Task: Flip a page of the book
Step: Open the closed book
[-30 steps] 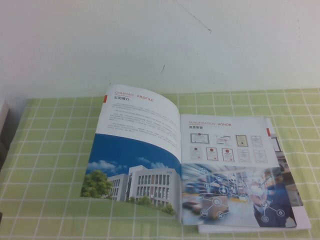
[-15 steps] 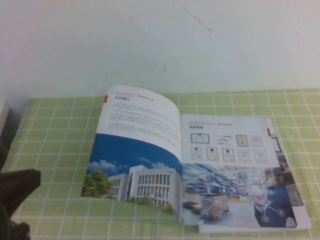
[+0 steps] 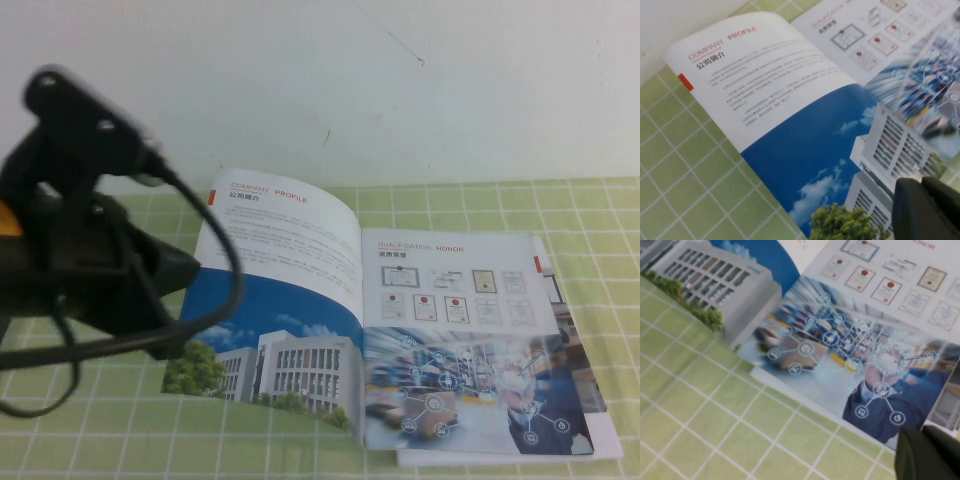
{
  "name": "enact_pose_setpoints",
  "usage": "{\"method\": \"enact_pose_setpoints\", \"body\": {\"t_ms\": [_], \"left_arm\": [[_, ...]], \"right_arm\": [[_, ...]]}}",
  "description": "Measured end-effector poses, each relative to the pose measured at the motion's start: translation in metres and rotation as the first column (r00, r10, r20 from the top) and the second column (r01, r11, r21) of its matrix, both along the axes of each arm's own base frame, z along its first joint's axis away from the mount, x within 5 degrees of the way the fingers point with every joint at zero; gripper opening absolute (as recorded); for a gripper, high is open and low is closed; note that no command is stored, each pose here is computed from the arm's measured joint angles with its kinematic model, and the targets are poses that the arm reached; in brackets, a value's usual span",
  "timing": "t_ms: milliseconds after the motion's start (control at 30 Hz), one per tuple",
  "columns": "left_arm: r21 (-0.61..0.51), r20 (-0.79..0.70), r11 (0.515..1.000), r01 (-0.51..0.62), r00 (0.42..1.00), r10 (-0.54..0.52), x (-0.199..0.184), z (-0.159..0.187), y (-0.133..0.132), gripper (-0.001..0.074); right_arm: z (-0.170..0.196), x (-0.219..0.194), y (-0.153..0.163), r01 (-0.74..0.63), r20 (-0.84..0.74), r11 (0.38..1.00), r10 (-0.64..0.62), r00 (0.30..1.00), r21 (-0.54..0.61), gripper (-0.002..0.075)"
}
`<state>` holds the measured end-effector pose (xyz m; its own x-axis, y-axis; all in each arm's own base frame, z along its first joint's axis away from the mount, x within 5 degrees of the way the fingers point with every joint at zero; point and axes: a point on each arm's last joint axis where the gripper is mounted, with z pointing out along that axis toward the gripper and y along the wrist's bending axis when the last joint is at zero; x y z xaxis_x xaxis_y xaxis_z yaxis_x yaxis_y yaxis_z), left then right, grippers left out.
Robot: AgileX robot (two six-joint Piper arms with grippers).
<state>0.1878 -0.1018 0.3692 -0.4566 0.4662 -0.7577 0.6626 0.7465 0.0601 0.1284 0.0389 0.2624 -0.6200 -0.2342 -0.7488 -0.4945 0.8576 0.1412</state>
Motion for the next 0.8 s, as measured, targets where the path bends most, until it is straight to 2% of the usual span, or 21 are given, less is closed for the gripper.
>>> {"method": "enact_pose_setpoints", "body": {"t_ms": [100, 167, 300, 467, 600, 800], "left_arm": [[0.128, -0.015, 0.992, 0.015, 1.000, -0.013, 0.017, -0.008, -0.028, -0.0004], [0.167, -0.007, 0.986, 0.018, 1.000, -0.017, 0.024, -0.009, -0.046, -0.0004], [0.117, 0.005, 0.993, 0.028, 1.000, -0.029, 0.036, -0.005, -0.079, -0.0004], [0.035, -0.029, 0.999, 0.040, 0.999, -0.039, 0.059, -0.014, -0.112, -0.0004], [0.069, -0.075, 0.997, 0.041, 0.997, -0.036, 0.081, -0.041, -0.131, -0.0004], [0.129, -0.141, 0.991, 0.031, 0.990, -0.013, 0.107, -0.094, -0.149, -0.0004]], "right_arm": [[0.007, 0.008, -0.001, -0.056, -0.031, 0.996, 0.054, 0.998, -0.073, -0.0004], [0.011, 0.013, -0.001, -0.085, -0.047, 0.990, 0.080, 0.996, -0.113, -0.0004], [0.014, 0.022, -0.003, -0.067, -0.027, 0.988, 0.064, 0.998, -0.136, -0.0004], [0.014, 0.035, -0.002, 0.000, -0.005, 0.998, -0.001, 1.000, -0.057, -0.0004], [0.001, 0.050, -0.001, 0.011, -0.085, 1.000, -0.014, 0.996, -0.026, 0.0001], [-0.020, 0.066, -0.001, 0.013, -0.192, 1.000, -0.017, 0.981, -0.022, 0.0063]]}}
